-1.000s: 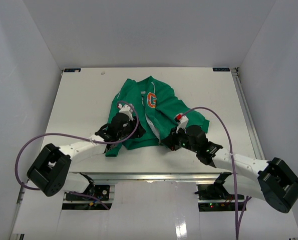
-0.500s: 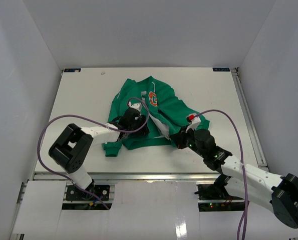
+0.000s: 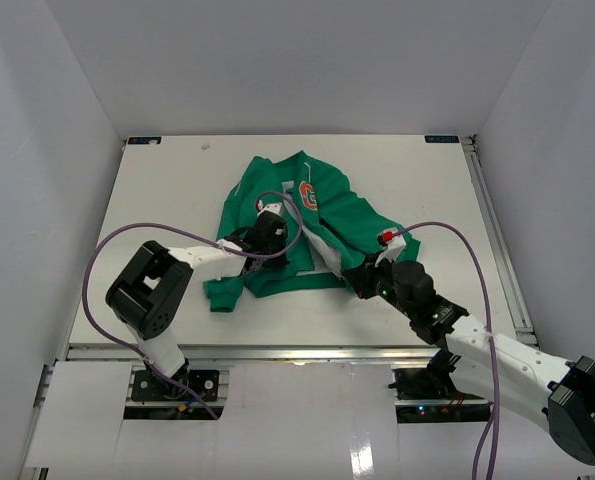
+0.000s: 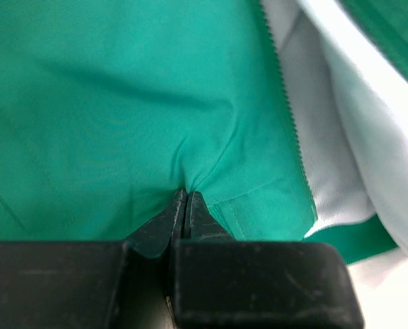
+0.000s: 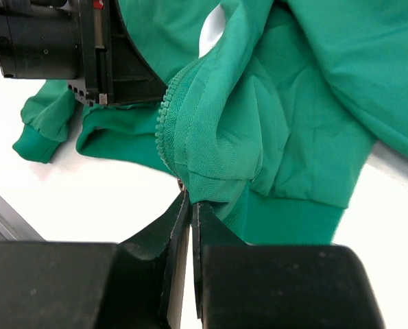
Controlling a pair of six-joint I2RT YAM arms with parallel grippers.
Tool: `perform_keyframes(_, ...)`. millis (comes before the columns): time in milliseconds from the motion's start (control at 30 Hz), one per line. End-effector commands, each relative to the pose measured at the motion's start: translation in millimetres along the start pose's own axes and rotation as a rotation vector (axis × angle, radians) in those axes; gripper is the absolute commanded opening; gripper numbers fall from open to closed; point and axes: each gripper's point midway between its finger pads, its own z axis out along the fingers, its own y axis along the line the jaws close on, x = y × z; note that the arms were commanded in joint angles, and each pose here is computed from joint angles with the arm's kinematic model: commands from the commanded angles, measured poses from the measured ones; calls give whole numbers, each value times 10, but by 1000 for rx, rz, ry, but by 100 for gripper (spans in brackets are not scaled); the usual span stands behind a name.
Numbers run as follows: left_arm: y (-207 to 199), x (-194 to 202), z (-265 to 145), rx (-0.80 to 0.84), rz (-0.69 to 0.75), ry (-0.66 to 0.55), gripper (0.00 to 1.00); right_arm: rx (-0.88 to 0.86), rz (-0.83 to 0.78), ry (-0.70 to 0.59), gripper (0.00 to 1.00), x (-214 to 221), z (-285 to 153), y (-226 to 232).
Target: Zip up the jacket
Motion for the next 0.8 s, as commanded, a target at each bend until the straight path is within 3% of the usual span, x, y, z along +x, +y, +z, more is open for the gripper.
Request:
perform_keyframes(0, 429, 9, -254, -200, 29, 8, 0, 11, -10, -34, 8, -72, -29, -31)
perform_keyframes(133, 725, -111, -459, -322, 11, -57, 0, 13, -10, -36, 8, -75, -39, -37)
perform_keyframes(267, 674, -153, -556, -265, -5, -71, 3, 13, -11, -34, 8, -70, -38, -39)
perform_keyframes(300, 590, -183, -582, -219, 2, -74, 7, 12, -13, -32, 8, -66, -36, -37)
perform_keyframes(333, 458, -202, -612, -149, 3, -71, 26, 16, -14, -31, 8, -63, -33, -47)
perform_keyframes(367, 373, -219, -641, -104, 4, -70, 38, 18, -14, -31, 8, -64, -30, -49)
perform_keyframes(433, 233, -284, -708, -38, 8, -76, 51, 18, -15, -30, 8, -63, -28, -53)
perform_keyframes(600, 37, -346, -823, 50, 20, -74, 55, 14, -15, -31, 8, -72, -32, -42)
perform_keyframes(767, 75, -239, -701, 4, 27, -18, 56, 6, -18, -29, 8, -82, -31, -24)
